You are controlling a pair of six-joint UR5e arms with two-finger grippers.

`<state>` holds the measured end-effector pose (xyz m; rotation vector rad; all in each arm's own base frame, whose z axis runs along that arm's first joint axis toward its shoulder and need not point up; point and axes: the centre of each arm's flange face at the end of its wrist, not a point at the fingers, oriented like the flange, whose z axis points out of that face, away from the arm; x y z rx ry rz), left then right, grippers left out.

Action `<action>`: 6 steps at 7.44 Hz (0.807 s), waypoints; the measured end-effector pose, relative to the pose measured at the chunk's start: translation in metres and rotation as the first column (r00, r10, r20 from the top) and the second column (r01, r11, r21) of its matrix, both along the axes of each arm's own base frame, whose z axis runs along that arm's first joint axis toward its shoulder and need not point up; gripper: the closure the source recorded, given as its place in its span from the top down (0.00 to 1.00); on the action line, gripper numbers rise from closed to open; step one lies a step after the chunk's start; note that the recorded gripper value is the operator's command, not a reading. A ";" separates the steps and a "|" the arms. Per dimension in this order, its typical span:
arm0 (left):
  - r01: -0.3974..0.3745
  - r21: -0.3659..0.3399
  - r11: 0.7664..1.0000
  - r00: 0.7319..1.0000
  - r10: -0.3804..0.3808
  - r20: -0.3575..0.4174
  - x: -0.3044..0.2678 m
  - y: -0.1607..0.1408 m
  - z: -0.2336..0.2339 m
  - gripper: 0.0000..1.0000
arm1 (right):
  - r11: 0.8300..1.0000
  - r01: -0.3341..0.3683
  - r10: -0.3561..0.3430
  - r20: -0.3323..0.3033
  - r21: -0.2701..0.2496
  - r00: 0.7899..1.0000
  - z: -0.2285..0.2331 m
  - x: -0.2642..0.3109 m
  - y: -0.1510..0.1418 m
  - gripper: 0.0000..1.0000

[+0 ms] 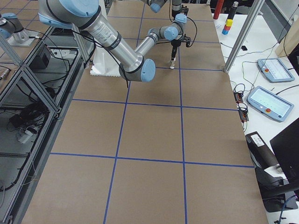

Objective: Assemble PPR valve and pipe with both arms
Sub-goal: 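Press the fitting down onto the valve and open the right gripper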

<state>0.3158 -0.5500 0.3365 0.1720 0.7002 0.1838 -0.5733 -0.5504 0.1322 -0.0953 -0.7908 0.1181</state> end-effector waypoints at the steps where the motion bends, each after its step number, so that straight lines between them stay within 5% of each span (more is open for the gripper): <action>1: 0.001 -0.001 1.000 1.000 -0.001 0.000 0.000 0.000 0.000 1.00 | 1.000 0.000 0.000 -0.001 -0.001 1.000 0.001 0.000 0.000 0.94; 6: 0.004 0.000 1.000 1.000 -0.004 -0.002 -0.001 -0.001 -0.001 1.00 | 1.000 -0.004 0.004 -0.002 -0.006 1.000 0.004 0.000 0.000 0.91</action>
